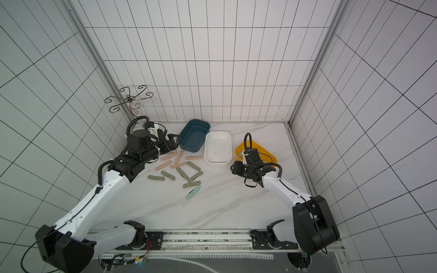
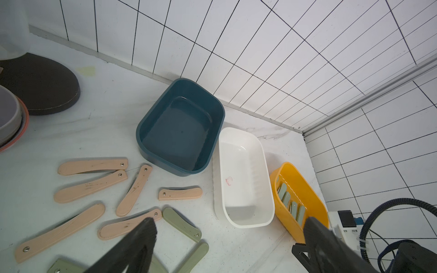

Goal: Place the fruit knives into the storage box by color
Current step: Adjust the storage box at the center of the board.

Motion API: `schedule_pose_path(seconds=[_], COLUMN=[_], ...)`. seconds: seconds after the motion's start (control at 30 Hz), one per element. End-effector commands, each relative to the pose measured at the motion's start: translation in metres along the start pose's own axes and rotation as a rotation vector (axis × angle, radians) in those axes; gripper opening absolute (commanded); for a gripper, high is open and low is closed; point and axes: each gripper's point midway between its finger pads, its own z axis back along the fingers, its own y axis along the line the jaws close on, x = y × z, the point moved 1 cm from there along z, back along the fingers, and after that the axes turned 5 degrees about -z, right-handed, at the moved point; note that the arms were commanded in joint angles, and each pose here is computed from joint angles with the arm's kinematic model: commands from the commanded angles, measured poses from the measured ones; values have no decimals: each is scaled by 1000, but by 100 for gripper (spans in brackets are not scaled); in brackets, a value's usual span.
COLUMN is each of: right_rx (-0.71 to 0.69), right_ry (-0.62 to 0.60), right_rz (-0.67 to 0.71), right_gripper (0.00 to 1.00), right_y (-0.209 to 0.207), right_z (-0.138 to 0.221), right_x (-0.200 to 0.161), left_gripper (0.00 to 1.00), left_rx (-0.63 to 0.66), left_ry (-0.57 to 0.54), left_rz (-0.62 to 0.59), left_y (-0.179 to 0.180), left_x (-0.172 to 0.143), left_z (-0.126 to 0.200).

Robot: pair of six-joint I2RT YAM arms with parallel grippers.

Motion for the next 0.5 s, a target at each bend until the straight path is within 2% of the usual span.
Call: schedule_pose_path(seconds=[0.0, 0.23, 0.47], right_rx=[-84, -170, -215], right_ry=[14, -27, -68], right_rz=[-24, -116, -155], right_gripper=[58, 58, 57], right_y=[-34, -81, -101], right_z=[-10, -7, -8], right_x=[-11, 1, 25], left_gripper=[97, 97, 97], left_rx=[-9, -14, -19], left_ry=[-47, -43, -41], left_rz=[-15, -16, -16], left_y=[-9, -10, -11], left_x=[16, 16, 16], left_z=[12, 10, 7])
